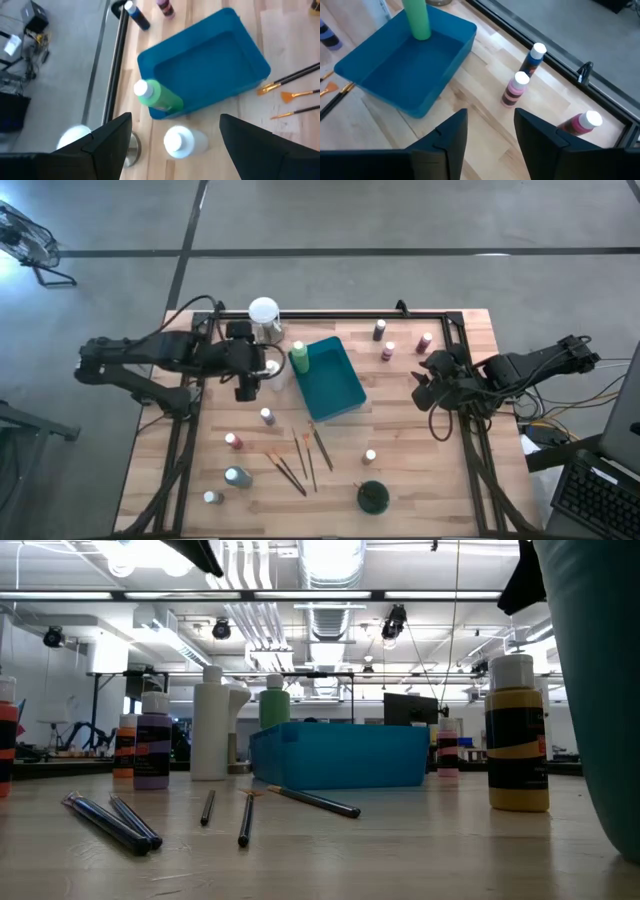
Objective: Pick & Place Paint Supplies
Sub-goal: Put the blue paint bottle into the blue bin
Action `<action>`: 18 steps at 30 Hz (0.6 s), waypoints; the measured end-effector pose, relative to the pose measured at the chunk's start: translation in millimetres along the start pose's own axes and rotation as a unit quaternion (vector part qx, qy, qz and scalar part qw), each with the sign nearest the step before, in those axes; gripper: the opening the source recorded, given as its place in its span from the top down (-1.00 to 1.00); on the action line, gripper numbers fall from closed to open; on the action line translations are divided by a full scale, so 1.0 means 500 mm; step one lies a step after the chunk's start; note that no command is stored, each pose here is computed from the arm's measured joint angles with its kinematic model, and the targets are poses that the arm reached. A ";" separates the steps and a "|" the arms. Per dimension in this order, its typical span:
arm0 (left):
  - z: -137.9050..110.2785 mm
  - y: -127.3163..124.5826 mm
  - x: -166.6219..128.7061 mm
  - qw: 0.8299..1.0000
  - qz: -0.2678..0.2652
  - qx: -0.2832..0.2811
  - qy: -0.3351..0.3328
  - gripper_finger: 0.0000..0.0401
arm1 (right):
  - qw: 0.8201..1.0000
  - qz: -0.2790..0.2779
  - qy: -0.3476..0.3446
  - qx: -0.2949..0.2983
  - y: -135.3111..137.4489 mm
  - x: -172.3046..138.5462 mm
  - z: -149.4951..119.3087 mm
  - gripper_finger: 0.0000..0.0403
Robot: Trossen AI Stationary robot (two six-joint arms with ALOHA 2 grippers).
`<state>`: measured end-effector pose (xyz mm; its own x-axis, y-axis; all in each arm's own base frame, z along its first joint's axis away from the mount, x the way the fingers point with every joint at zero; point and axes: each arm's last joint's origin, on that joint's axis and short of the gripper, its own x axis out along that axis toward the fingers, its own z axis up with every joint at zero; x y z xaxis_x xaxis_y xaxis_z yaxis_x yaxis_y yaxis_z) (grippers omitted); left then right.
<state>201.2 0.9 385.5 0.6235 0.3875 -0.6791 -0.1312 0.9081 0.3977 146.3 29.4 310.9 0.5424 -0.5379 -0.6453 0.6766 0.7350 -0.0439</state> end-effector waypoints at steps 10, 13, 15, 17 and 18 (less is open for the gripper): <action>0.003 -0.081 0.083 0.986 -0.117 0.114 0.003 -0.52 | 0.999 0.001 -0.005 -0.047 0.001 0.000 0.002 0.39; 0.003 -0.115 0.115 0.978 -0.144 0.148 0.027 -0.52 | 0.999 0.001 -0.005 -0.048 0.002 0.000 0.002 0.44; 0.002 -0.140 0.132 0.972 -0.163 0.163 0.047 -0.52 | 0.999 0.001 -0.005 -0.048 0.002 0.000 0.002 0.47; 0.005 -0.166 0.140 0.964 -0.185 0.181 0.058 -0.52 | 0.999 0.001 -0.005 -0.050 0.001 0.000 0.002 0.49; 0.007 -0.179 0.140 0.960 -0.195 0.190 0.061 -0.52 | 0.999 0.001 -0.006 -0.051 0.001 0.000 0.002 0.51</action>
<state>259.4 -53.8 304.6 0.4695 0.0659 -0.8805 0.3992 0.8736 0.2783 147.3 29.5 311.7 0.5500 -0.5403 -0.6369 0.6218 0.7740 -0.1197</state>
